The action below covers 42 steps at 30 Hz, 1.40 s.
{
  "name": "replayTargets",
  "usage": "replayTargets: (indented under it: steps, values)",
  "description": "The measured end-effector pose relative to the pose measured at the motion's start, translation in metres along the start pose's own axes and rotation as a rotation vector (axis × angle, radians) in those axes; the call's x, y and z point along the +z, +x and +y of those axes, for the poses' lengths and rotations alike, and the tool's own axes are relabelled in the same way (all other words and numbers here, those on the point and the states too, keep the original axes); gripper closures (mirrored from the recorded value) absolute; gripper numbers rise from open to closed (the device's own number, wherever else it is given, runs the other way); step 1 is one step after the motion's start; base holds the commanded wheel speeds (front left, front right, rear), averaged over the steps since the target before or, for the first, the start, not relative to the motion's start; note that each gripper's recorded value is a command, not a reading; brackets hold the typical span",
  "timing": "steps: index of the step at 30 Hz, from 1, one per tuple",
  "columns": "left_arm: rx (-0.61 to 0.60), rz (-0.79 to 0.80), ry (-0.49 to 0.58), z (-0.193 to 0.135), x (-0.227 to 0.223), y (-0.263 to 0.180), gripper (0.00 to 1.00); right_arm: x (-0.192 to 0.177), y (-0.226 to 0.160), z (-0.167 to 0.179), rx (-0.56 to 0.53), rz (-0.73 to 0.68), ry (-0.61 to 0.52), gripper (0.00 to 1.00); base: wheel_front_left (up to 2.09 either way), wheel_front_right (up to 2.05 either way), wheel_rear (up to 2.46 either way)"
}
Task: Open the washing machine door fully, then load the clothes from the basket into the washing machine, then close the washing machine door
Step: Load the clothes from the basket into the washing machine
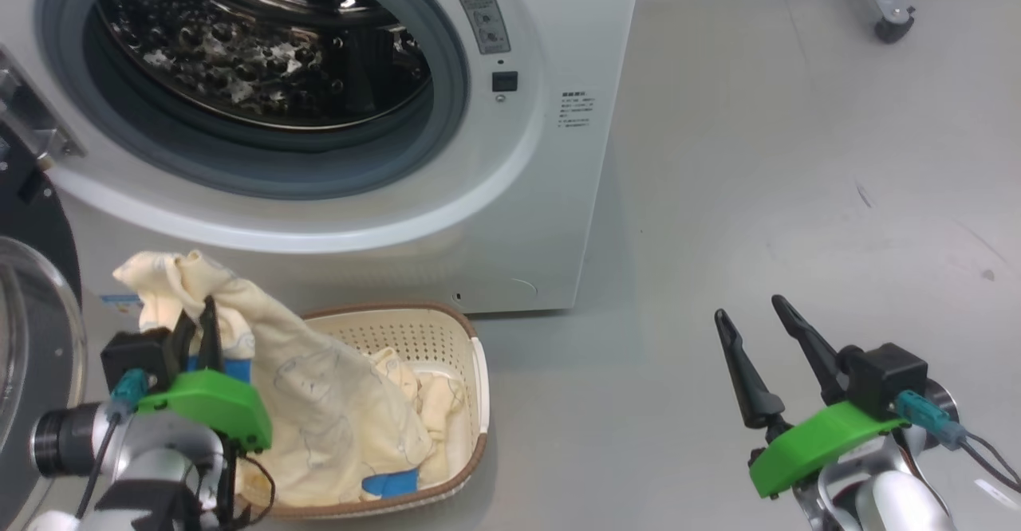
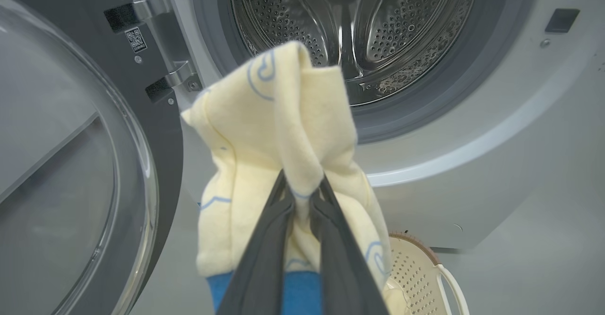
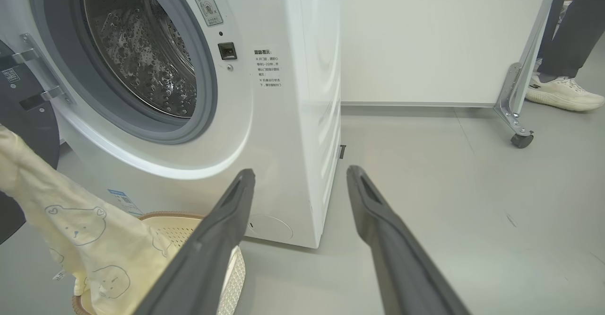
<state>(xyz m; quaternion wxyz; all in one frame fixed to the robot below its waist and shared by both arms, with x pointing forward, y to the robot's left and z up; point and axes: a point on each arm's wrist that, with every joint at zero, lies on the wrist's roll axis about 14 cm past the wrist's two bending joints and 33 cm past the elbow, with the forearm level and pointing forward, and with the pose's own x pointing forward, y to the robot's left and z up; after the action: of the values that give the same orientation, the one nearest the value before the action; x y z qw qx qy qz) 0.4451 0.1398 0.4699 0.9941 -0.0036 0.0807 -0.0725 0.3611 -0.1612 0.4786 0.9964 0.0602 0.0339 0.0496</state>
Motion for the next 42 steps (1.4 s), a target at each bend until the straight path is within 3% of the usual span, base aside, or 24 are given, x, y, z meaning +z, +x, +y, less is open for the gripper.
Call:
replayTargets:
  steps: [24,35,42]
  values:
    - [-0.212,0.163,0.023,-0.038,-0.015,0.194,1.0,-0.045,0.031,-0.056,-0.156,0.089,0.044,0.0,0.0,0.0,0.0]
    - [-0.252,0.214,0.054,-0.033,-0.021,0.266,1.0,-0.063,0.044,-0.069,-0.183,0.129,0.056,0.0,0.0,0.0,0.0]
    - [-0.241,0.147,0.063,-0.026,-0.019,0.302,1.0,-0.081,0.044,-0.076,-0.207,0.179,0.069,0.0,0.0,0.0,0.0]
